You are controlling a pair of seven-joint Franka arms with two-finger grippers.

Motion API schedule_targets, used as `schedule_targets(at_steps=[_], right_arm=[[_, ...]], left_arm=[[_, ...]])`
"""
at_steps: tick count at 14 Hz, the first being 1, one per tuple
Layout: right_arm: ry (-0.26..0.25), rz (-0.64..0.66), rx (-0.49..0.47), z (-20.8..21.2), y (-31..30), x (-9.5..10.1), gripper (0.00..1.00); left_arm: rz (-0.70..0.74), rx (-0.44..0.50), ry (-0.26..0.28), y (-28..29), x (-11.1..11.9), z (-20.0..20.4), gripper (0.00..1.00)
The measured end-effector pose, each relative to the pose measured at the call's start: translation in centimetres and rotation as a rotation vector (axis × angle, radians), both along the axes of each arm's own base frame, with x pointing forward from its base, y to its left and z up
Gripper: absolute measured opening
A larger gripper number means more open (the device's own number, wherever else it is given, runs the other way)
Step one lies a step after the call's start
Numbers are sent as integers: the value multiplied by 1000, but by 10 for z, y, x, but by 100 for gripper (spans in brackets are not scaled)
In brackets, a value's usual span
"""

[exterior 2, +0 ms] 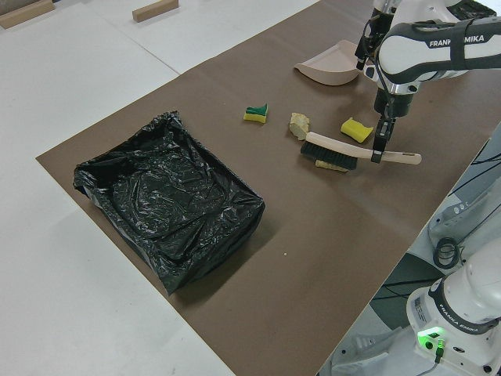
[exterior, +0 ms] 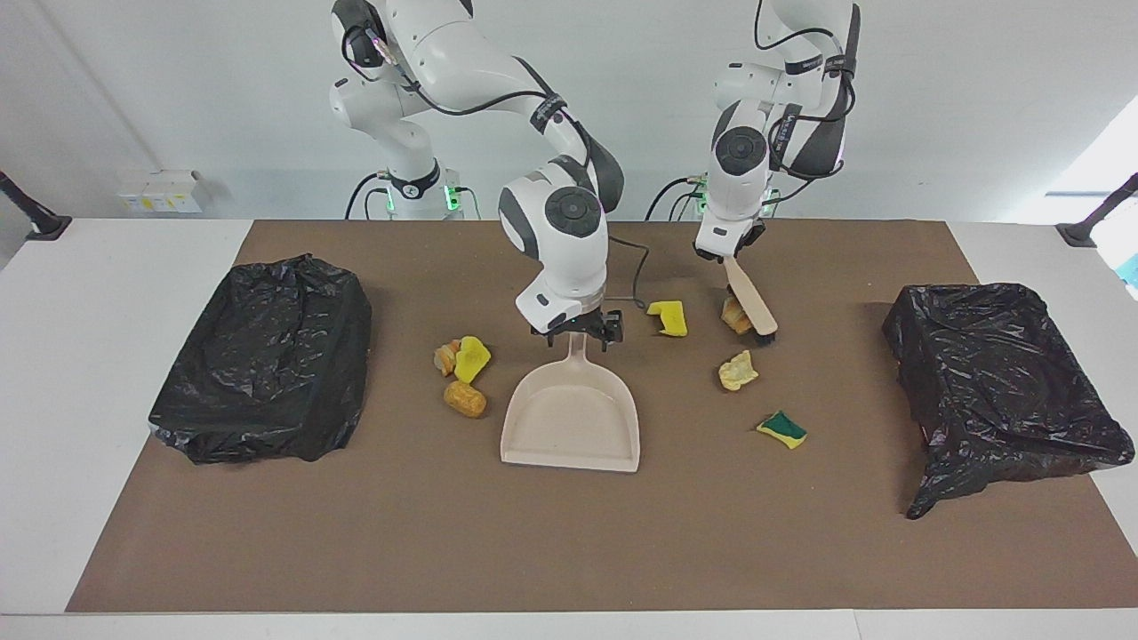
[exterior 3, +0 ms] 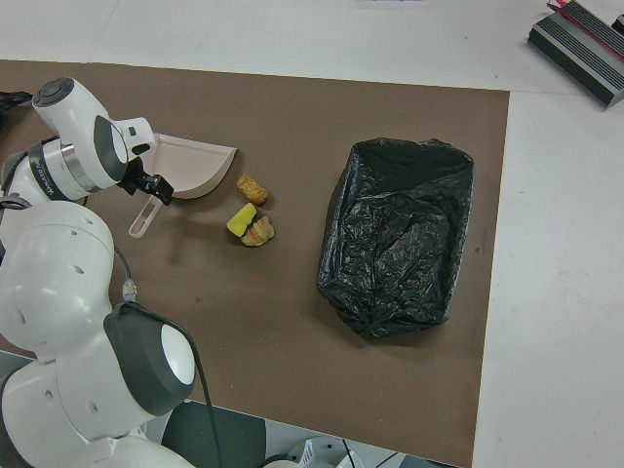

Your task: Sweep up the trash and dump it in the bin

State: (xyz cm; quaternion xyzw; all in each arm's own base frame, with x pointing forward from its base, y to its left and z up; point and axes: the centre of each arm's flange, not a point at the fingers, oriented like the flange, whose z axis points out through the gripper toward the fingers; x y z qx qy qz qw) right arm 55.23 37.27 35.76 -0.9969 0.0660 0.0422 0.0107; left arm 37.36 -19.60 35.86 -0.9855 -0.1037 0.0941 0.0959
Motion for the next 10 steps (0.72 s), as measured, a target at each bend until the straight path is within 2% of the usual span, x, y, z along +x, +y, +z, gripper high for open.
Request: schedule_targets(at_steps=[3,5,10], right_arm=[[22,23,-17,-5,3,-21,100],[29,29,-24,-6,2,-29,93],[31,26,-23,-5,1,-31,36]], left_arm=[[-1,-37,-42,-15,25,12,26],[-7,-40,-42,-26,46,25,26],[-83,-71,-34,-5,81,63,26]])
